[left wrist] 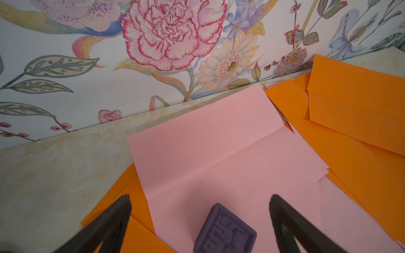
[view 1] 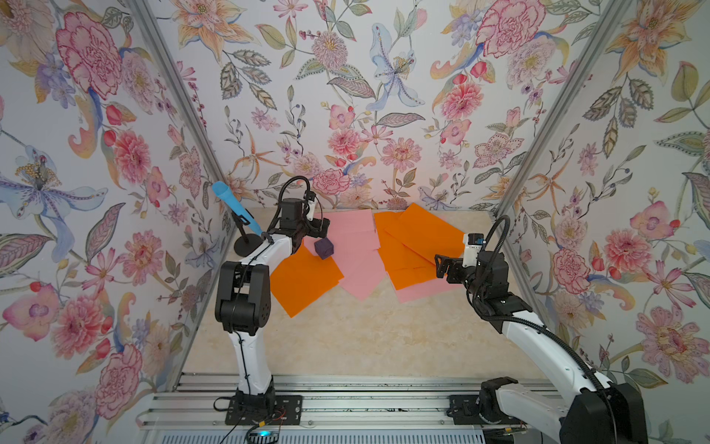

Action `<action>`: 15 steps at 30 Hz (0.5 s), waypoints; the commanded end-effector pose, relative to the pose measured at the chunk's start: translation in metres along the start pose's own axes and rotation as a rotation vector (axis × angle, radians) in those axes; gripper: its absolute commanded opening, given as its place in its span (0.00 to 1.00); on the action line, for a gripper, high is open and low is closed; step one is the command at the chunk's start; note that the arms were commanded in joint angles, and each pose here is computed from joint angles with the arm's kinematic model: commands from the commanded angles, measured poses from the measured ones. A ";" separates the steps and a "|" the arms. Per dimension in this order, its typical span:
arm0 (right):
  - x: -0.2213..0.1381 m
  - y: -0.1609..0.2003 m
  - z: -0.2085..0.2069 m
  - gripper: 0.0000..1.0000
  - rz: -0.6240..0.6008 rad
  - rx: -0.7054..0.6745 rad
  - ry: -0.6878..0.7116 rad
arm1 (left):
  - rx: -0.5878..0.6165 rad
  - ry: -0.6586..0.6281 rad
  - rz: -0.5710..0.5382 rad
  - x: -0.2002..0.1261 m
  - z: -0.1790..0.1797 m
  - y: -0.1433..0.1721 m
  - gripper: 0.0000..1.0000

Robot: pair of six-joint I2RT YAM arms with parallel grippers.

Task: Sort the scattered colored papers by color
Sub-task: Pick up the distractor from the colored paper.

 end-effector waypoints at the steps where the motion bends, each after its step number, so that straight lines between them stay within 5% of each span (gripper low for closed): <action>1: -0.003 0.008 -0.001 1.00 0.030 0.017 0.003 | 0.093 0.065 0.119 0.010 -0.015 0.007 1.00; 15: -0.006 0.011 -0.002 1.00 0.052 0.032 -0.001 | 0.093 0.176 0.311 0.043 -0.030 0.034 1.00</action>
Point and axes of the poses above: each gripper's point midway between its finger pads, its own x axis out along the fingers, its own z axis along the line the jaws close on, y = z × x, the point moved 10 cm from there along -x, back along the fingers, and after that the axes turned 10 degrees about x, right-handed, at the moved point
